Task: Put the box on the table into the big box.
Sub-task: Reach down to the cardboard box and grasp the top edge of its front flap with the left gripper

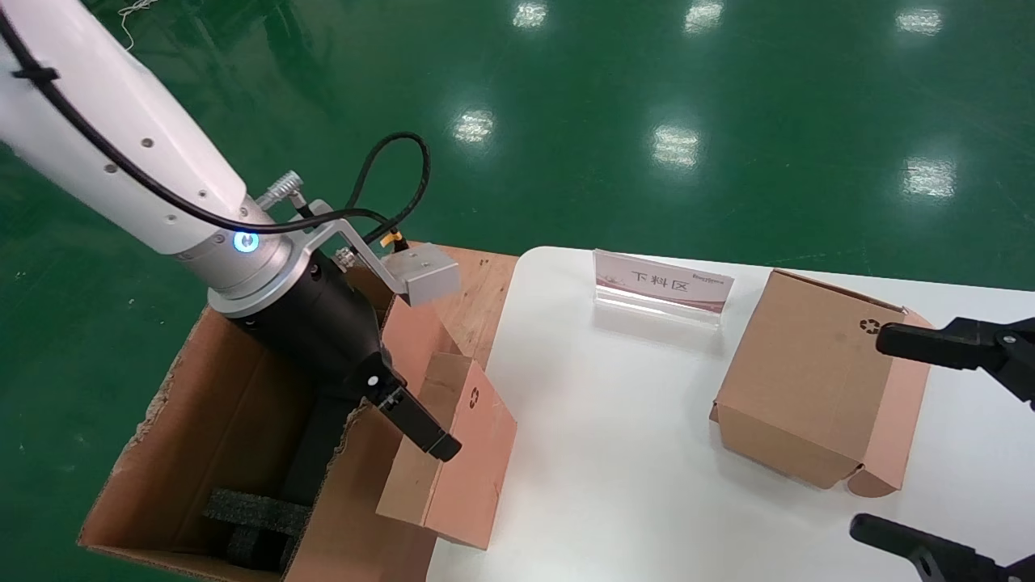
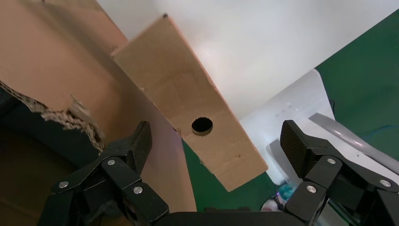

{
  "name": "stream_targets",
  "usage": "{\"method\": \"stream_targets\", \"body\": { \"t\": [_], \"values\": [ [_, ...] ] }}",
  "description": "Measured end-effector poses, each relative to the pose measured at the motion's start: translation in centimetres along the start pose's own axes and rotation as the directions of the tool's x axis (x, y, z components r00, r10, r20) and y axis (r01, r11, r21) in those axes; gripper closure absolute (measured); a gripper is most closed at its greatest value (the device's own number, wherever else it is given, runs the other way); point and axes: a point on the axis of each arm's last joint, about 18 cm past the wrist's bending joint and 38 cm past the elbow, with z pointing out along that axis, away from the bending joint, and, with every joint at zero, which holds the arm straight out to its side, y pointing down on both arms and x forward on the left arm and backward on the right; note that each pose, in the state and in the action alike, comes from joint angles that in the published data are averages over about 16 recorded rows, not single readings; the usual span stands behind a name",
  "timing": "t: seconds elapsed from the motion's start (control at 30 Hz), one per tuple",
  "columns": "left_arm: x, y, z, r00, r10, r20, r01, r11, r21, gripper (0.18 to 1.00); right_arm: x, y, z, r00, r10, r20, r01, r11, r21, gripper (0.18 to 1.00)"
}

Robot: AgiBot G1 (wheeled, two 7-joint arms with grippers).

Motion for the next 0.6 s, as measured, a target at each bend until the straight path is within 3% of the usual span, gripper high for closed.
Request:
{"method": "stream_targets", "body": {
  "t": [0.6],
  "values": [
    [0.5, -0.8, 1.9, 0.999, -0.027, 0.027, 0.030, 0.994, -0.101, 0.188, 0.0, 0.0, 0.0, 1.000, 0.000, 0.000, 0.000, 1.000, 0.000, 0.183]
  ]
}}
